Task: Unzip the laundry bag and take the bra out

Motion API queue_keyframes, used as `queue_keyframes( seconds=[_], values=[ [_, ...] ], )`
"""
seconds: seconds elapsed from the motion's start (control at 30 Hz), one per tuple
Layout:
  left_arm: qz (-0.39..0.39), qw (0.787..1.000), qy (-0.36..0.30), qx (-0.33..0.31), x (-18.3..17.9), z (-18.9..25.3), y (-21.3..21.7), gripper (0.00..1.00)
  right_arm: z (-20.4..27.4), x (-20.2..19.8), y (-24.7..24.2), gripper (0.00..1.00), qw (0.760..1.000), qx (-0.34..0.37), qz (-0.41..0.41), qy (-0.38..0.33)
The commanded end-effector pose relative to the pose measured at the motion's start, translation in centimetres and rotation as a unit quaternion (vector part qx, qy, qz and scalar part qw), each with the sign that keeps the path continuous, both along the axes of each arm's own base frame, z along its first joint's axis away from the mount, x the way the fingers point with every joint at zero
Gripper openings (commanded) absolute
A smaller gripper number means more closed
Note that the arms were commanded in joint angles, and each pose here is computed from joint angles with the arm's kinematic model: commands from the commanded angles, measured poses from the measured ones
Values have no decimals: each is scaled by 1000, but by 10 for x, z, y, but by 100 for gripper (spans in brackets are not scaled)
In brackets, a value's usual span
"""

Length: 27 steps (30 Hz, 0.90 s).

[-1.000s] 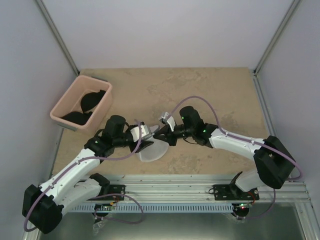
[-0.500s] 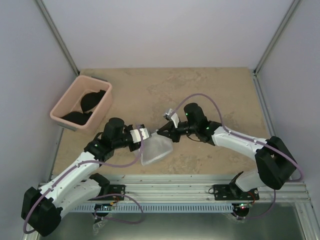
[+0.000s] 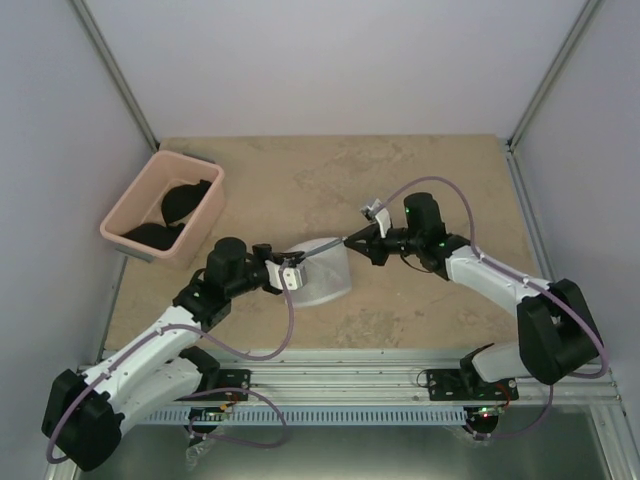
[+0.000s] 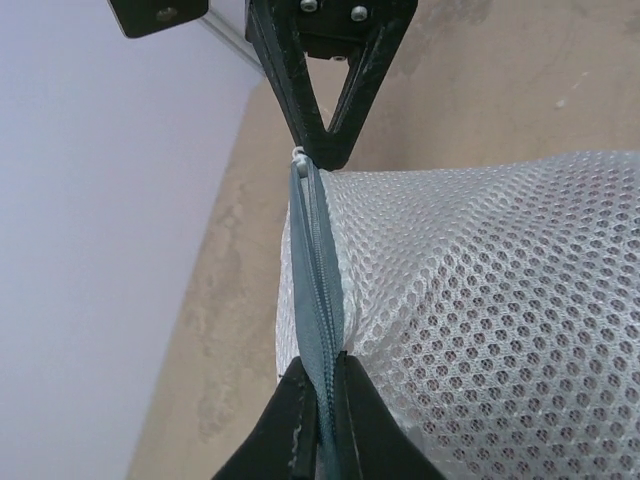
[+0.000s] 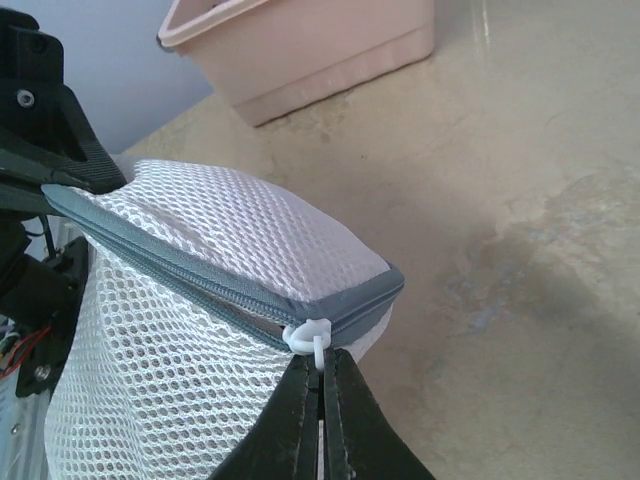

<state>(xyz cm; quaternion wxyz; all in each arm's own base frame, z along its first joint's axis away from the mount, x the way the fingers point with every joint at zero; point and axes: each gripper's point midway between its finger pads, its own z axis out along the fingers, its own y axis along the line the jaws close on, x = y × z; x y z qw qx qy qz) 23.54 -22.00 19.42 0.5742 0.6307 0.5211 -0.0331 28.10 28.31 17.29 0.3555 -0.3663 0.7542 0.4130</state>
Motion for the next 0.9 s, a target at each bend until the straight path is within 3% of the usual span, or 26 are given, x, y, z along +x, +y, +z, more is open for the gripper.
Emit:
queue_keyframes(
  seconds=[0.0, 0.27, 0.5, 0.7, 0.87],
  values=[
    [47, 996, -60, 55, 23, -8, 22, 0, 18, 49, -31, 0, 995, -6, -94, -42],
    [97, 992, -38, 72, 47, -30, 62, 0, 7, 7, 11, 0, 998, 4, -32, -47],
    [50, 994, 38, 94, 14, -63, 64, 0, -4, -36, 46, 0, 998, 11, 15, -55],
    [46, 994, 57, 85, 9, -55, 62, 0, 8, -34, 56, 1, 998, 15, 17, -65],
    [-6, 991, 92, 92, -15, -38, 55, 55, 31, -27, 63, 1, 996, 20, 11, -90]
  ],
)
